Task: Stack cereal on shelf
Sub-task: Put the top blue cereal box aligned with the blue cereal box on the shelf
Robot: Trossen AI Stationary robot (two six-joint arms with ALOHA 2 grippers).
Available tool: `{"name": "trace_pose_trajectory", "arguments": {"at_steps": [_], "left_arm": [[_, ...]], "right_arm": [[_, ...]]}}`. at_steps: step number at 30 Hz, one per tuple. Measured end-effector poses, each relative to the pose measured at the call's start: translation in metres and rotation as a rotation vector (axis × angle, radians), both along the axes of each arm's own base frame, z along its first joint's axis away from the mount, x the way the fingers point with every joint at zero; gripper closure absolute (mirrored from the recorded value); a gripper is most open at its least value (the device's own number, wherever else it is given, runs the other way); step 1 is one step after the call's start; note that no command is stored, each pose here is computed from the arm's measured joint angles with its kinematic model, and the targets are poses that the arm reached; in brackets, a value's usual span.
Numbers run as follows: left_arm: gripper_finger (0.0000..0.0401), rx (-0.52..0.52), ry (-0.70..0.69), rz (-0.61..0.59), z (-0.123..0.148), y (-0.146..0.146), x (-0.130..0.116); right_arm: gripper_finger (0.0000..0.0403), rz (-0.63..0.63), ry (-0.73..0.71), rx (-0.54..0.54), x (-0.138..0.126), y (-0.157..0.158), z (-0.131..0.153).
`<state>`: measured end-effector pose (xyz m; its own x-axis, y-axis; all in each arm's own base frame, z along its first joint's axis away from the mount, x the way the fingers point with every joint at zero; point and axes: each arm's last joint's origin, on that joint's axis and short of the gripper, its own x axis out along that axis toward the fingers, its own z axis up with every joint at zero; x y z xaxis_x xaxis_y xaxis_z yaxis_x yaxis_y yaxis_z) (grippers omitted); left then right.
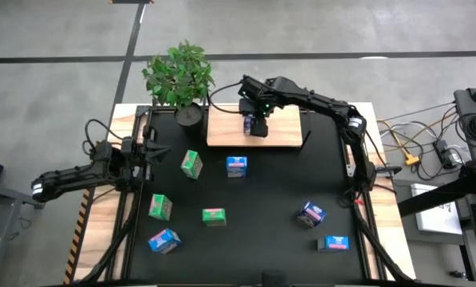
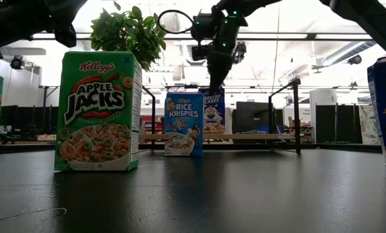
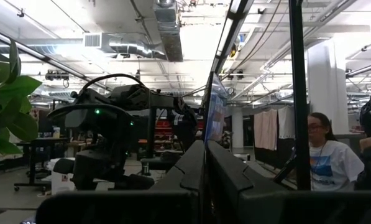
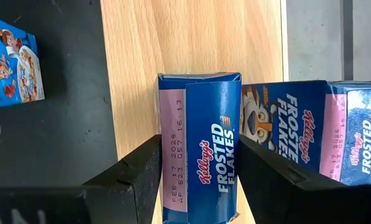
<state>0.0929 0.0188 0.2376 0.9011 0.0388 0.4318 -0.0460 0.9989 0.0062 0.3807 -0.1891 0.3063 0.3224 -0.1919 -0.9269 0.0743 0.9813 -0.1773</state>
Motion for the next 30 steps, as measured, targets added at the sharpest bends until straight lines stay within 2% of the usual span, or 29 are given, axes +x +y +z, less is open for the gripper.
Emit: {"name": "trace_pose_trajectory", "arguments": {"at_steps": [8,18,22,27,30], "left_arm": [[0.0400,0.000,0.000,0.001,0.000,0.000,0.000],[0.0400,0.000,0.000,0.001,0.000,0.000,0.000],[0.0400,0.000,0.000,0.000,0.000,0.000,0.000],[0.0400,0.000,0.000,0.001,0.000,0.000,0.000],[0.0400,0.000,0.000,0.001,0.000,0.000,0.000]], "right_arm": [[0.0211,0.000,-0.004,-0.002,0.001,0.000,-0.002],[0.0165,-0.006,-0.007,0.000,0.001,0.000,-0.001],[0.0153,-0.022,-0.029,-0.002,-0.002,0.002,0.011],[0.0155,-0.028,-0.056,-0.005,-0.004,0.007,0.030],[0.0176,-0.021,-0.089,-0.019,-0.002,0.009,0.038]]}}
